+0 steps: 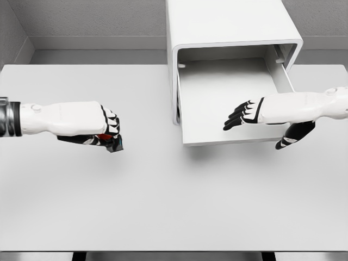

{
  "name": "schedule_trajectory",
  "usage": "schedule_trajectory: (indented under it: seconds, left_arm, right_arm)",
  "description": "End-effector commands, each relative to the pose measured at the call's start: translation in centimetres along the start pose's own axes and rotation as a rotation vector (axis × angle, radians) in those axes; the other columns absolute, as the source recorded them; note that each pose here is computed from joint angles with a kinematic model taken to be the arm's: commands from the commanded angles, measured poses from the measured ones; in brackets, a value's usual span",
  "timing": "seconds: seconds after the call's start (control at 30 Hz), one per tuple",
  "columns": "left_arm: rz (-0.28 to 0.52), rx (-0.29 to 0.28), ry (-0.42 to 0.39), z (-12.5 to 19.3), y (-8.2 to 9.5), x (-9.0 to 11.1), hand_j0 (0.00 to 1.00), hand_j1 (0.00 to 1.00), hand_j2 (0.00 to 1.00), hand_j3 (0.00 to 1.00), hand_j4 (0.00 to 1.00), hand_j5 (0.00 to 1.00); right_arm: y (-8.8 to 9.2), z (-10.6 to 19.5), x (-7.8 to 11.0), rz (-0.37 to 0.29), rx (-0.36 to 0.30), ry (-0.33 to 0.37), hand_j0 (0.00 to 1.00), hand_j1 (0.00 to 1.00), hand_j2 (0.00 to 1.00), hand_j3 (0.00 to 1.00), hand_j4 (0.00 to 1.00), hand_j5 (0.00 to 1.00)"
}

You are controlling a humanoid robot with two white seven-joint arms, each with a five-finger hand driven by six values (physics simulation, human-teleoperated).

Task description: Slide open multi-storey tabletop storage cabinets and put open load switch and slide close multi-storey tabletop storage cabinets

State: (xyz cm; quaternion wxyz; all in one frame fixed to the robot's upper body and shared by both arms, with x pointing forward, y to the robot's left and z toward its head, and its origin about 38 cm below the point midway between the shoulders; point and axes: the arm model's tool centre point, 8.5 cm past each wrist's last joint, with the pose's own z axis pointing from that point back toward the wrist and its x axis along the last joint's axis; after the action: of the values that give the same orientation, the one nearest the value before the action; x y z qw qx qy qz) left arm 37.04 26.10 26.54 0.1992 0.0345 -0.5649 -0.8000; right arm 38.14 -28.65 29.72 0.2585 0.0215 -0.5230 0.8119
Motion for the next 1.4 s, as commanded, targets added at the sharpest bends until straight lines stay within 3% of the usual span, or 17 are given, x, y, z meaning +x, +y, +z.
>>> schedule_trajectory:
  seconds: [0.0, 0.5, 0.63, 1.17, 1.37]
  left_arm:
    - [0.007, 0.006, -0.003, -0.1, 0.1, 0.0, 0.43, 0.43, 0.43, 0.43, 0.43, 0.43]
    - [-0.014, 0.062, -0.054, -2.0, 1.6, 0.6, 0.43, 0.43, 0.43, 0.43, 0.43, 0.43]
    - [-0.048, 0.101, -0.073, -2.1, 3.8, 0.8, 0.43, 0.43, 0.43, 0.43, 0.43, 0.43]
    - [-0.106, 0.186, -0.154, -4.5, 7.4, 2.1, 0.43, 0.43, 0.43, 0.43, 0.43, 0.43]
    - [-0.15, 0.221, -0.182, -5.1, 9.5, 2.7, 0.43, 0.43, 0.43, 0.43, 0.43, 0.43]
  right_arm:
    - [0.0, 0.4, -0.1, -0.008, -0.011, 0.009, 1.0, 1.0, 1.0, 1.0, 1.0, 1.0]
    - [0.6, 0.8, -0.2, -0.024, -0.021, 0.022, 1.0, 1.0, 1.0, 1.0, 1.0, 1.0]
    - [0.9, 0.7, -0.3, -0.033, -0.017, 0.02, 1.0, 1.0, 1.0, 1.0, 1.0, 1.0]
    - [1.1, 1.0, -0.3, -0.038, -0.018, 0.026, 1.0, 1.0, 1.0, 1.0, 1.0, 1.0]
    - [1.0, 1.0, -0.4, -0.037, -0.018, 0.026, 1.0, 1.0, 1.0, 1.0, 1.0, 1.0]
